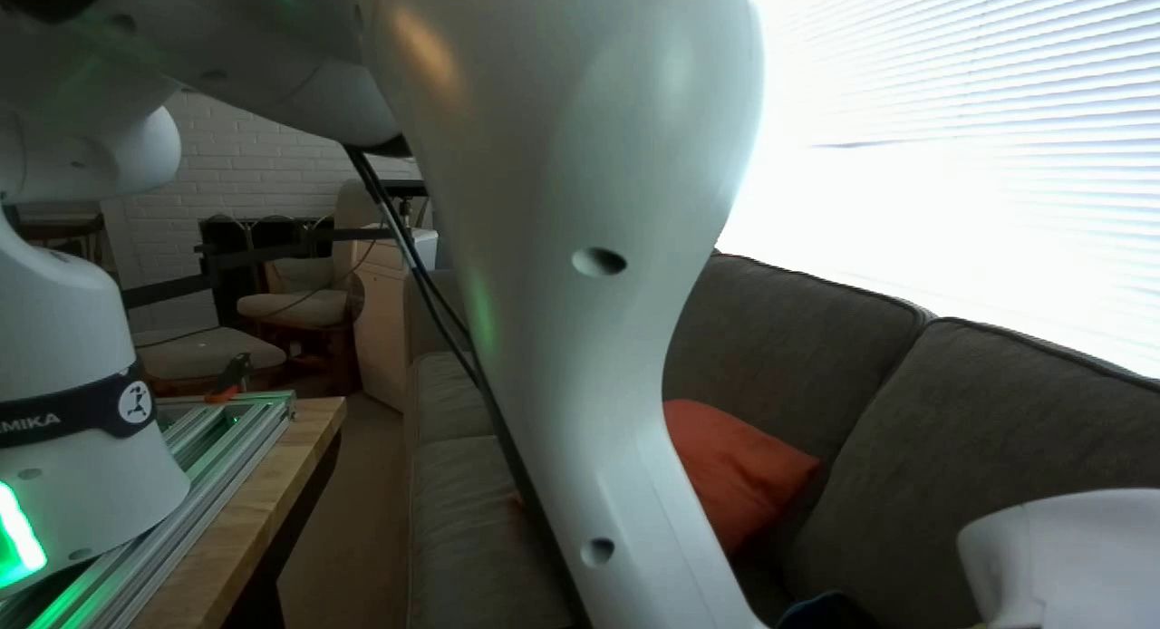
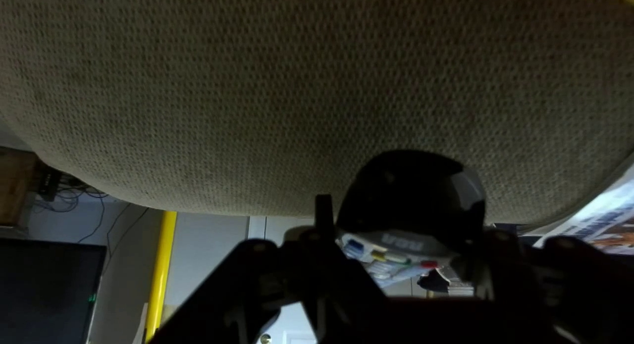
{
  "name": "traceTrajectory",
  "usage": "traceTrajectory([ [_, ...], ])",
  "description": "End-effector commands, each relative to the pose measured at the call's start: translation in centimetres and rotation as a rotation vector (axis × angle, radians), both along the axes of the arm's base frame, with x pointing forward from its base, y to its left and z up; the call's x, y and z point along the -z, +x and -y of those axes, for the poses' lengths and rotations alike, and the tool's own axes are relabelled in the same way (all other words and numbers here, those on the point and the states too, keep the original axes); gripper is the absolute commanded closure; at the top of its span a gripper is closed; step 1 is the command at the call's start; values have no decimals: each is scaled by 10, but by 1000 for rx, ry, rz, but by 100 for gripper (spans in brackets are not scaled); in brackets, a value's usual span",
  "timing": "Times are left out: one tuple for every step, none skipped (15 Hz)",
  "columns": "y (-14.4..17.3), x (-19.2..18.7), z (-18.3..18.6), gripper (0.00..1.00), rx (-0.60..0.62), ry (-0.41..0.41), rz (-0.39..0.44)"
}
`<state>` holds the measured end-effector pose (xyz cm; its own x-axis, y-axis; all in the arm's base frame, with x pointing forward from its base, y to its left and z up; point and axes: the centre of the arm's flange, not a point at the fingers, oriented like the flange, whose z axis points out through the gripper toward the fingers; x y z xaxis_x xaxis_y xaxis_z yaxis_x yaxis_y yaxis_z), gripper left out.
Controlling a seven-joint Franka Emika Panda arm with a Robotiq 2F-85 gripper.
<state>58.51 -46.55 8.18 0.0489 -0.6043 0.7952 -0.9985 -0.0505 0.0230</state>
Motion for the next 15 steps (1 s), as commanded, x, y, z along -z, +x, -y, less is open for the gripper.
traceTrajectory([
  [10,4,10,73,13,13,22],
  [10,5,10,73,15,16,23],
  [10,6,10,73,16,17,24],
  [9,6,11,73,17,18,24],
  [10,6,11,73,18,19,25],
  [10,7,11,73,18,20,26],
  [9,8,12,73,19,24,26],
  [9,10,12,73,21,27,27],
  [9,10,13,73,21,29,28],
  [9,11,13,73,22,30,28],
  [9,11,13,73,23,32,29],
  [9,11,13,73,29,36,24],
  [9,12,13,47,29,39,25],
  [9,11,13,22,29,40,25],
  [9,9,13,22,30,40,28],
])
